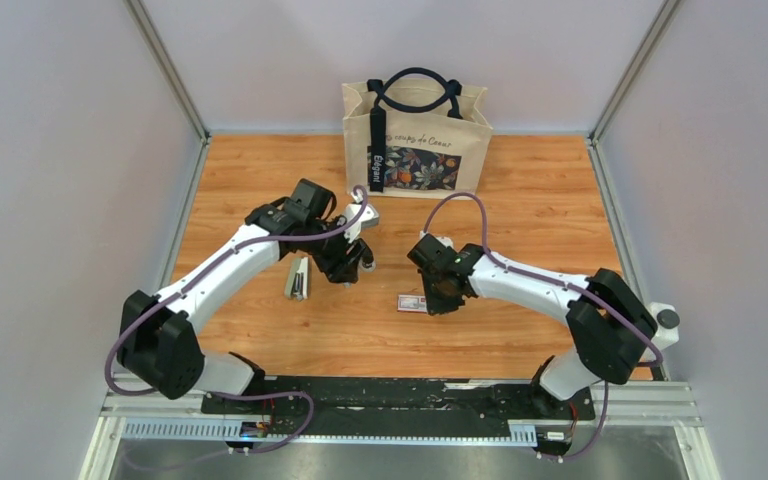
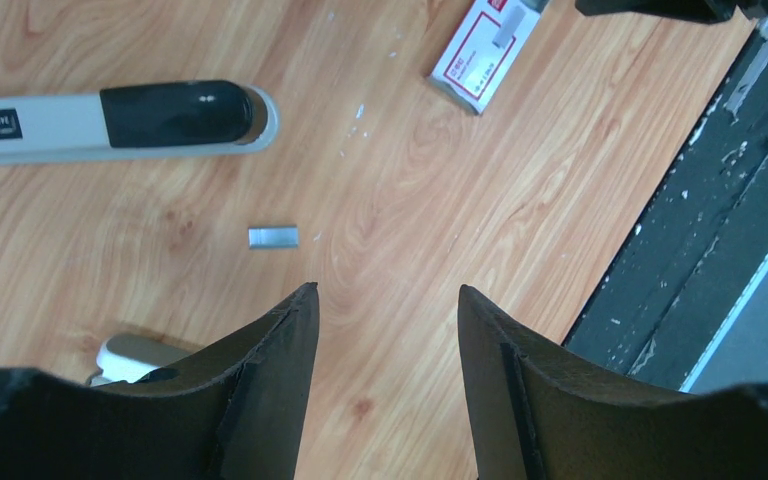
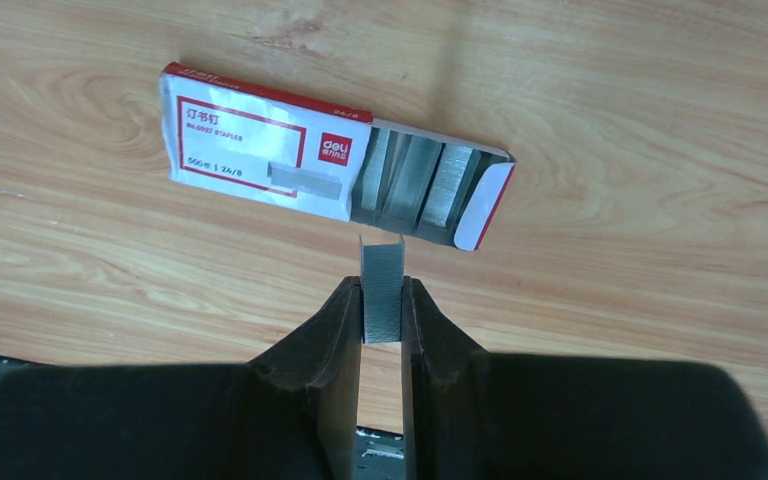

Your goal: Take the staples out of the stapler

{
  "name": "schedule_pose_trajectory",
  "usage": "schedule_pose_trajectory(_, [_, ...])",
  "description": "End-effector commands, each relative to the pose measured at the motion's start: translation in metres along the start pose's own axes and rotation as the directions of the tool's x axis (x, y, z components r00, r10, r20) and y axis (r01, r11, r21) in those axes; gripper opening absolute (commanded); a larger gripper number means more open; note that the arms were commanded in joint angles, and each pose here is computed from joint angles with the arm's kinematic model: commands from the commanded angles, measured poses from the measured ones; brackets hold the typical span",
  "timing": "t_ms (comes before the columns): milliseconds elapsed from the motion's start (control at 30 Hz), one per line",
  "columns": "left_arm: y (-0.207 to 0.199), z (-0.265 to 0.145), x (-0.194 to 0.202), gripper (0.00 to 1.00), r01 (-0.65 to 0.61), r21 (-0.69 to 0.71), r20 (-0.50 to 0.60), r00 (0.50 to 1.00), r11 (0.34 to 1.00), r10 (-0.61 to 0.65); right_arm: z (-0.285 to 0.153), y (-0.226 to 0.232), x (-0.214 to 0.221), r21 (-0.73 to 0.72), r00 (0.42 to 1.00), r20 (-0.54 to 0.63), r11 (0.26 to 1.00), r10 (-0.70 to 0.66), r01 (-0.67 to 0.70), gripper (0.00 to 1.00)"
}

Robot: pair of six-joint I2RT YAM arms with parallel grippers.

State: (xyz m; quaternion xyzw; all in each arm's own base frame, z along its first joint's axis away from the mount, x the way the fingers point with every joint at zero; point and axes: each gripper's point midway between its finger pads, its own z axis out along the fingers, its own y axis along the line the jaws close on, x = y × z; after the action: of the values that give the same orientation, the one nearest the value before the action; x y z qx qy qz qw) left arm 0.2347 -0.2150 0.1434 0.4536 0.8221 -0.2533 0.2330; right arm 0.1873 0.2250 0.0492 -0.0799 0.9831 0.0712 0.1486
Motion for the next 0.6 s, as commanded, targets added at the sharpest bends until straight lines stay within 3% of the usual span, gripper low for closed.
schedule_pose_trajectory(0, [-0.001, -0.015, -0.001, 0.61, -0.076, -0.040, 0.031, 0.997, 0.996, 0.077, 0.007, 0.006, -0.004, -0.009, 1.000, 0.005, 1.000, 0.004, -0.004, 0.00])
schedule_pose_trajectory(567, [-0.007, -0.016, 0.003, 0.61, -0.073, -0.017, 0.026, 0.997, 0.997, 0.073, 0.021, 0.017, -0.008, -0.035, 1.000, -0.011, 0.999, -0.023, 0.023, 0.00])
